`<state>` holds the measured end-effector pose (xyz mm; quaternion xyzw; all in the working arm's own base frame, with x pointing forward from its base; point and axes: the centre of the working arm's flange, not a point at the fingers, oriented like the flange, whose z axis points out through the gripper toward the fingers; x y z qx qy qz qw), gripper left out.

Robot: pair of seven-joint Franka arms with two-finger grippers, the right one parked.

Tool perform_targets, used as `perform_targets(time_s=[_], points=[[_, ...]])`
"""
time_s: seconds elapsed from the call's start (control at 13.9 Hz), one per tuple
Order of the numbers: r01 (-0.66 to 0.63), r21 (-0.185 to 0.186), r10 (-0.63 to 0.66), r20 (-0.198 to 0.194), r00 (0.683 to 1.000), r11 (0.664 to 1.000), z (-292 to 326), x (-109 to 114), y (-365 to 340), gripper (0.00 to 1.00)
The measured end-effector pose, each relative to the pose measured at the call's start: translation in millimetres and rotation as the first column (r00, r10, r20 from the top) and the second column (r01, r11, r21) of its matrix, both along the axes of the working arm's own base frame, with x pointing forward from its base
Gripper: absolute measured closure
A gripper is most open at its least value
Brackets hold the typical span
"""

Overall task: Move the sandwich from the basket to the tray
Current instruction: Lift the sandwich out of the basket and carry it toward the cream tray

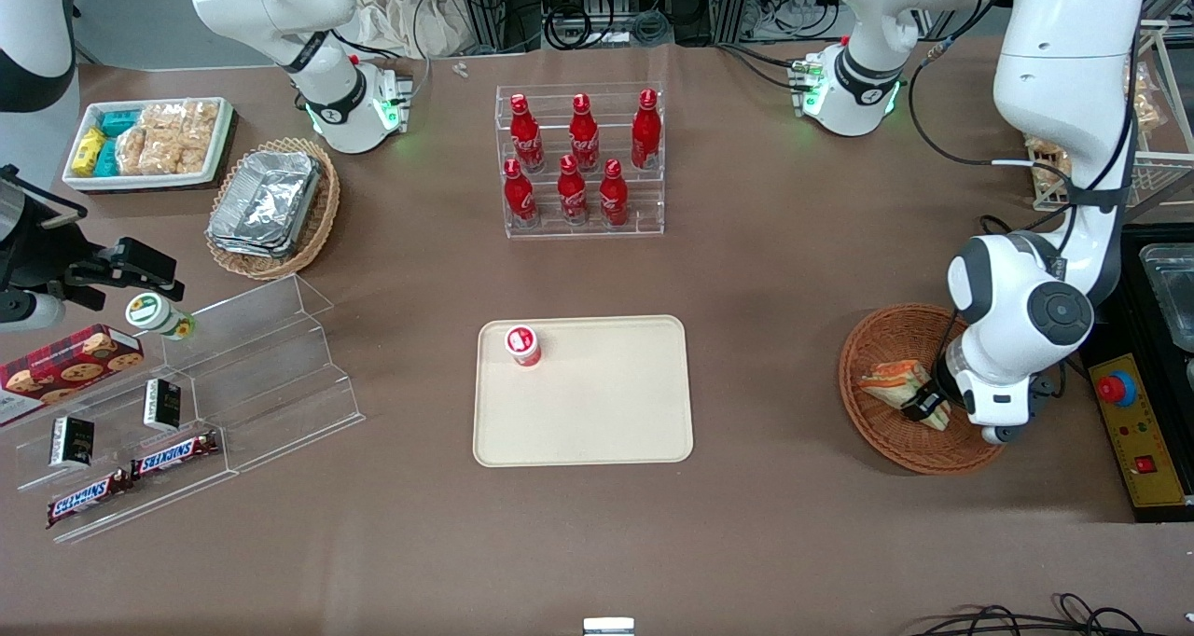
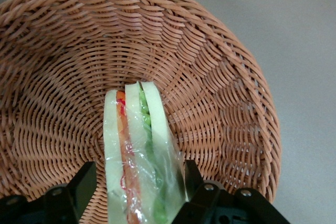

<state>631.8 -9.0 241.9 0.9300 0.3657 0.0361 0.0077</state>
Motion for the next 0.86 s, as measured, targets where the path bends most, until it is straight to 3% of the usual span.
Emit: perform_targets(time_s=[0.29, 0.36, 0.5, 0.58, 0.72, 0.86], points=[[-0.027, -0.004, 0.027, 0.018, 0.999, 1.000, 5.0, 2.1, -1.1, 0.61], [-0.029, -0.005, 0.029, 0.027, 0.999, 1.000, 10.1, 3.2, -2.1, 0.68], [-0.027, -0.010, 0.027, 0.046, 0.999, 1.000, 30.5, 5.2, -5.3, 0.73], [-0.026, -0.013, 0.027, 0.035, 0.999, 1.000, 46.4, 5.2, -8.2, 0.73], [-0.015, -0.017, 0.014, -0.032, 0.999, 1.000, 95.0, 5.0, -17.8, 0.73], [0.005, -0.022, -0.007, -0.100, 0.995, 1.000, 165.7, 3.0, -28.9, 0.82]])
